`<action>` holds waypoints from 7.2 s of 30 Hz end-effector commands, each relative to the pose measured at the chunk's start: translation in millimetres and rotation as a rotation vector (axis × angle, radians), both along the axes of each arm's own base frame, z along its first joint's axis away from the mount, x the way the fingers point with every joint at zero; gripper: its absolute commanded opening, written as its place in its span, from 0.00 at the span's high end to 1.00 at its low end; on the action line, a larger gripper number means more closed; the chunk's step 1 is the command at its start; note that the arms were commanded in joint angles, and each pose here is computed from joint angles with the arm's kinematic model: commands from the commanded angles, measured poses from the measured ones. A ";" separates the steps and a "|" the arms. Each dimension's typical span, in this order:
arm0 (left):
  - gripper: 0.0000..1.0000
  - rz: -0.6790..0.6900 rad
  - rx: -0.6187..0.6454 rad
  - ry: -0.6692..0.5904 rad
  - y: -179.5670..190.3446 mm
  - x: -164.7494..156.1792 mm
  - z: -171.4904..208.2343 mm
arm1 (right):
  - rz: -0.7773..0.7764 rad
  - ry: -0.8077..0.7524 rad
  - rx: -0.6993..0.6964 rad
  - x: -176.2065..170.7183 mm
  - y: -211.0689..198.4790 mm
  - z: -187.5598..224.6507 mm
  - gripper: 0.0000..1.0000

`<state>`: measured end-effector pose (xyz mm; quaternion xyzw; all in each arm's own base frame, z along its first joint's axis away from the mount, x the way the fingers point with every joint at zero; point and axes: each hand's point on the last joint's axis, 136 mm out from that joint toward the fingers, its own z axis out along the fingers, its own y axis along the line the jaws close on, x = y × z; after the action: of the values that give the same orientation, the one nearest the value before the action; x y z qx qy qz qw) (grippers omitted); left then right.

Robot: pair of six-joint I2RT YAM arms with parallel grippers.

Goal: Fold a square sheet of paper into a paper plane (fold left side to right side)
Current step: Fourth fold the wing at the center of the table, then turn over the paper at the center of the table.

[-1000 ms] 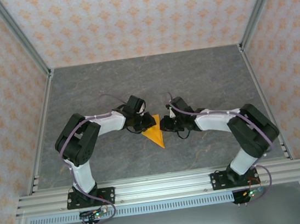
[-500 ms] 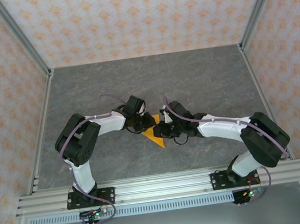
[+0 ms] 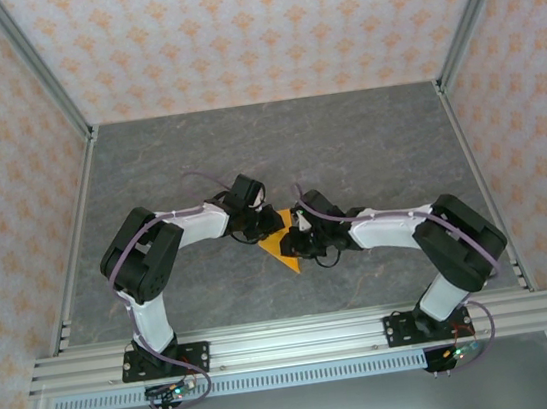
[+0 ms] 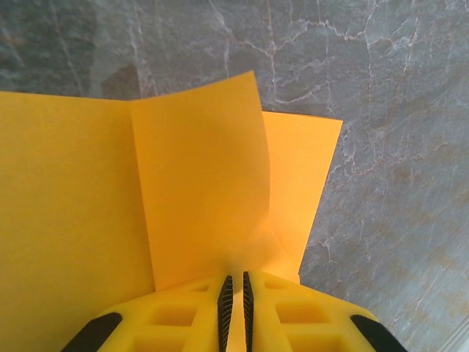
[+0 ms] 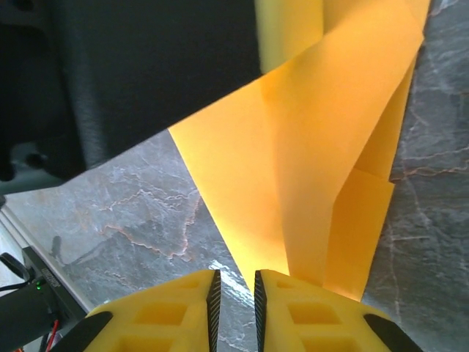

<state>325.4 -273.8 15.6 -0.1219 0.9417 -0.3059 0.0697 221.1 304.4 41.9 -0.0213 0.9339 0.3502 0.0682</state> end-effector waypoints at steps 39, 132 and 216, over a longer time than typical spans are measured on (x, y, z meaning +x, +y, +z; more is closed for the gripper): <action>0.83 0.017 0.093 0.060 16.2 -13.6 -26.5 | 0.082 0.150 -0.250 -59.6 -38.8 -46.2 0.89; 1.00 -0.133 -0.048 -0.042 0.6 -21.0 -19.7 | -0.032 0.189 -0.474 -44.1 -80.2 -70.5 1.00; 0.92 -0.095 -0.174 -0.225 -21.5 30.2 60.1 | -0.290 -0.225 0.156 19.9 -101.2 71.3 0.23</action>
<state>344.1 -289.9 42.1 -0.0609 0.9154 -0.3827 0.1085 240.5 194.6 99.8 0.0797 0.9076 0.3408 0.2318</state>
